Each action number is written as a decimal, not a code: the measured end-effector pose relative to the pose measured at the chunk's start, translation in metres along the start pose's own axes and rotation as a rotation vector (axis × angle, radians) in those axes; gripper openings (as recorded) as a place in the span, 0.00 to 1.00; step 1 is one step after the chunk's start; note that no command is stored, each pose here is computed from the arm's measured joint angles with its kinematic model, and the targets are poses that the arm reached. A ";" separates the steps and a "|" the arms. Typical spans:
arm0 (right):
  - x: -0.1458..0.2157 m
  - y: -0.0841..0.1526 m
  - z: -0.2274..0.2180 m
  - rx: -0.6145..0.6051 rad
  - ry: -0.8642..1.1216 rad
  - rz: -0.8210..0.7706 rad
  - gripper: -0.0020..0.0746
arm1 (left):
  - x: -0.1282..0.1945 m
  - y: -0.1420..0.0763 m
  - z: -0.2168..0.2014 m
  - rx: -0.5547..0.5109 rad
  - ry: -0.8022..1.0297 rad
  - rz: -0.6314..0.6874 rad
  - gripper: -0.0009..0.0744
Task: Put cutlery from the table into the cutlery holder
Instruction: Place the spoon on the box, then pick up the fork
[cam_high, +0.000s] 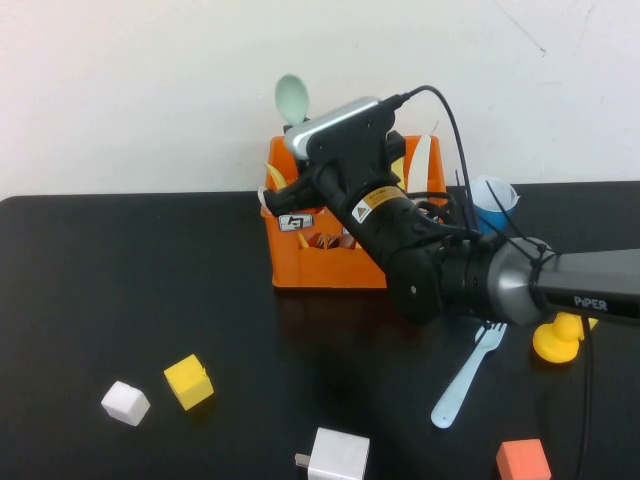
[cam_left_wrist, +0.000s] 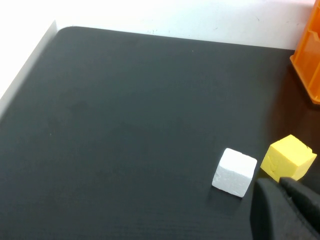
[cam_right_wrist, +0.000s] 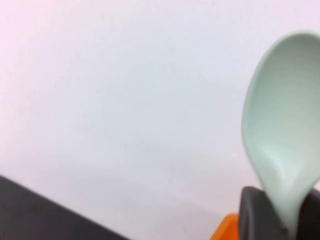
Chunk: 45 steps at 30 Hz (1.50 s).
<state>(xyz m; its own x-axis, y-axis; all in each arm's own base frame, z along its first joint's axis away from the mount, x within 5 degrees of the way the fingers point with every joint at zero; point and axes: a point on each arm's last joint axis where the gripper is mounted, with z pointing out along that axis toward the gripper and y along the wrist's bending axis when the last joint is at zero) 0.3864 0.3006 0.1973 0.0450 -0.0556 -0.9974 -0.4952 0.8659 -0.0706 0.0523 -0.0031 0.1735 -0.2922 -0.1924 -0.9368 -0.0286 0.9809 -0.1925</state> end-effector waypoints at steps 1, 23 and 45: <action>0.001 0.000 0.000 -0.001 0.005 0.002 0.25 | 0.000 0.000 0.000 0.000 0.000 0.000 0.01; -0.123 -0.009 -0.090 -0.345 0.544 -0.261 0.39 | 0.000 0.000 0.000 0.000 0.000 0.003 0.01; -0.046 -0.038 -0.135 -0.538 1.461 -0.428 0.34 | 0.000 0.000 0.000 0.000 0.000 -0.001 0.01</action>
<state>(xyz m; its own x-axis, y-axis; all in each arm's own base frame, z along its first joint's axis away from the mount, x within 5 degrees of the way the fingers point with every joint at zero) 0.2861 0.2030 0.2439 -0.4140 -0.9094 -0.0400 -0.9098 0.4148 -0.0144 0.0523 -0.0031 0.1735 -0.2921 -0.1936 -0.9366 -0.0290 0.9806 -0.1937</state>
